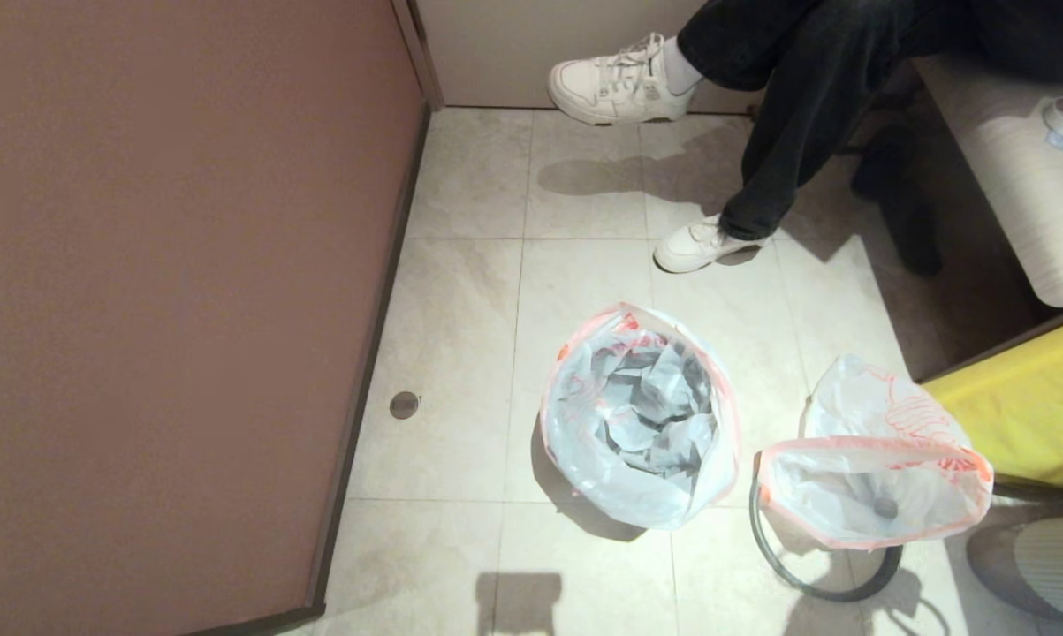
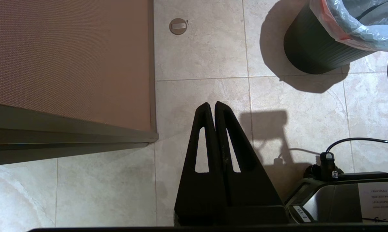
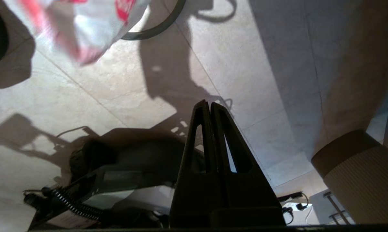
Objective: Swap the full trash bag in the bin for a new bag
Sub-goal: Place the trash can ring on the trash can
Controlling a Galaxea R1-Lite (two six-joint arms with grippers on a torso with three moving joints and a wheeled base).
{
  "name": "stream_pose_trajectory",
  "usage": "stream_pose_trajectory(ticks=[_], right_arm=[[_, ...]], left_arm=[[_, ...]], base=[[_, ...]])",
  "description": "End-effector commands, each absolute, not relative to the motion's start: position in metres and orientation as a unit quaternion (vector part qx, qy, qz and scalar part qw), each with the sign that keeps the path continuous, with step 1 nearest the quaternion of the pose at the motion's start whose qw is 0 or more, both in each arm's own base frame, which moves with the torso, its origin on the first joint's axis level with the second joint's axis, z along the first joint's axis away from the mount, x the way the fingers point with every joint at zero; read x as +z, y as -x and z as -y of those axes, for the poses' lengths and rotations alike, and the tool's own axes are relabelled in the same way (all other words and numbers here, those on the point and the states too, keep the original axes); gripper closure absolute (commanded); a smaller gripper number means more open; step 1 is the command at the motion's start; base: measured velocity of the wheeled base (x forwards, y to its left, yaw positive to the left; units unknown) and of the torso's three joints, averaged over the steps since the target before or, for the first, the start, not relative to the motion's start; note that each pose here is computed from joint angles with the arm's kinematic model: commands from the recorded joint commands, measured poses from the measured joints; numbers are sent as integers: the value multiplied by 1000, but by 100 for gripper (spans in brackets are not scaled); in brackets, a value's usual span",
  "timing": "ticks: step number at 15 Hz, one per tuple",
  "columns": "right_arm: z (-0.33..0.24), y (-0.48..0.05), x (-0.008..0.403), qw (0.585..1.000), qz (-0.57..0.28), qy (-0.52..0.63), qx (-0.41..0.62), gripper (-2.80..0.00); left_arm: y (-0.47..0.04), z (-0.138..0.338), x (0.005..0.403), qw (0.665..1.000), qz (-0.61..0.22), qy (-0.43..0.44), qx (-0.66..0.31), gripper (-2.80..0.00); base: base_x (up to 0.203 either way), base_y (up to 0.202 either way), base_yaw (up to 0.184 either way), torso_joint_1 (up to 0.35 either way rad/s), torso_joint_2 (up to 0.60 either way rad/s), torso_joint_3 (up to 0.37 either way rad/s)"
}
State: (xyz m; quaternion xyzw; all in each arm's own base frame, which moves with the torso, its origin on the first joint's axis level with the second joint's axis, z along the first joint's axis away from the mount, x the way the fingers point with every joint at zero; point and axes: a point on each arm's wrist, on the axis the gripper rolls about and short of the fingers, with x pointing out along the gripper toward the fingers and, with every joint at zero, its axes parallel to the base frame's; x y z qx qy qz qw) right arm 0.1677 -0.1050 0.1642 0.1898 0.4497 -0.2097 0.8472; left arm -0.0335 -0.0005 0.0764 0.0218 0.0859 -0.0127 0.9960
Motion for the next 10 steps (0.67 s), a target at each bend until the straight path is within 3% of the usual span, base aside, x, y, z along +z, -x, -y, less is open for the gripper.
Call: stream_pose_trajectory(ticks=[1,10], right_arm=[[133,-206,112,822,-491,-203,-204,0],[179,-276,26,821,-493,-273,-95,0]], left_arm=[[34,0,76,996,-86,-22,-13,0],[34,0,76,996,-86,-22,-13,0]], base=[[0,0,0,0,0,0],[0,0,0,0,0,0]])
